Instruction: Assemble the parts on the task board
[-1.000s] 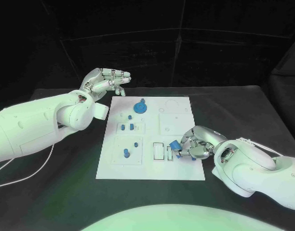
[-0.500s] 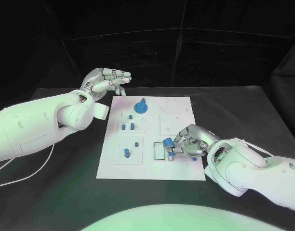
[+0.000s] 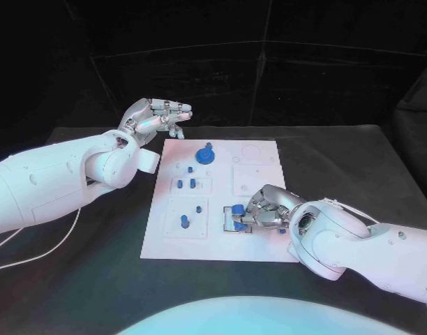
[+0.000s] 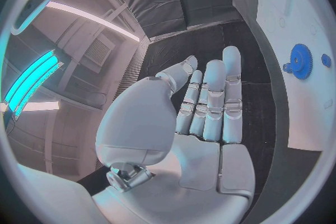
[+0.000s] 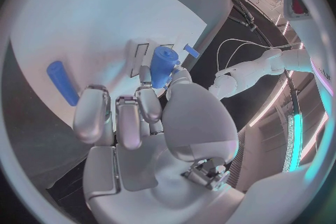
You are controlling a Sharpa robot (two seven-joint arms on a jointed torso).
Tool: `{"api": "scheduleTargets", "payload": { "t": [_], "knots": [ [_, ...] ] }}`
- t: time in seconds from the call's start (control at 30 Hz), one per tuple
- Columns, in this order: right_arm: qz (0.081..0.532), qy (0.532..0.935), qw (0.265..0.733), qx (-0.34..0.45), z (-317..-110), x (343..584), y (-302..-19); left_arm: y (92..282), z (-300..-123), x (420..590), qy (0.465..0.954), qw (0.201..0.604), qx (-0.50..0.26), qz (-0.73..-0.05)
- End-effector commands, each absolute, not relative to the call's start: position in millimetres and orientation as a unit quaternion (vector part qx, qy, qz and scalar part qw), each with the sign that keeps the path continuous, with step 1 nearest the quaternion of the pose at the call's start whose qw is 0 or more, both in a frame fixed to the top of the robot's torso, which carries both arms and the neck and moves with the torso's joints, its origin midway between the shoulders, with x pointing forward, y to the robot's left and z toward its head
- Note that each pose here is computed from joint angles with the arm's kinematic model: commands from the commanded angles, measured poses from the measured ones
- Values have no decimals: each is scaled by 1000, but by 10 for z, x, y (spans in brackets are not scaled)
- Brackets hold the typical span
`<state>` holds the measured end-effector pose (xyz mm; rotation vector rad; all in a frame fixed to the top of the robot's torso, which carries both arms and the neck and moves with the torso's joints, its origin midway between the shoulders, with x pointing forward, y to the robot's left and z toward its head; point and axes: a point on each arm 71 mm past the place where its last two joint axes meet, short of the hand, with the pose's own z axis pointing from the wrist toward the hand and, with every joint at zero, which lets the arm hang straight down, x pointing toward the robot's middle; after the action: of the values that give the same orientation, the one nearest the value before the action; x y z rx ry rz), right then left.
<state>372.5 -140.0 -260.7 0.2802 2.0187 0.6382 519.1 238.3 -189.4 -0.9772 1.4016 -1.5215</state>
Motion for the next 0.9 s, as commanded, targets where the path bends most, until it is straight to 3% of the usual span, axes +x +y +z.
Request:
{"api": "scheduleTargets", "payload": {
  "t": [0.03, 0.9],
  "knots": [
    [247, 841, 468, 111, -2646, 3723, -1396, 2364, -1880, 5191, 557, 410, -387, -610],
    [256, 831, 482, 111, -2643, 3768, -1279, 2360, -1882, 5195, 557, 410, -387, -610]
  ]
}}
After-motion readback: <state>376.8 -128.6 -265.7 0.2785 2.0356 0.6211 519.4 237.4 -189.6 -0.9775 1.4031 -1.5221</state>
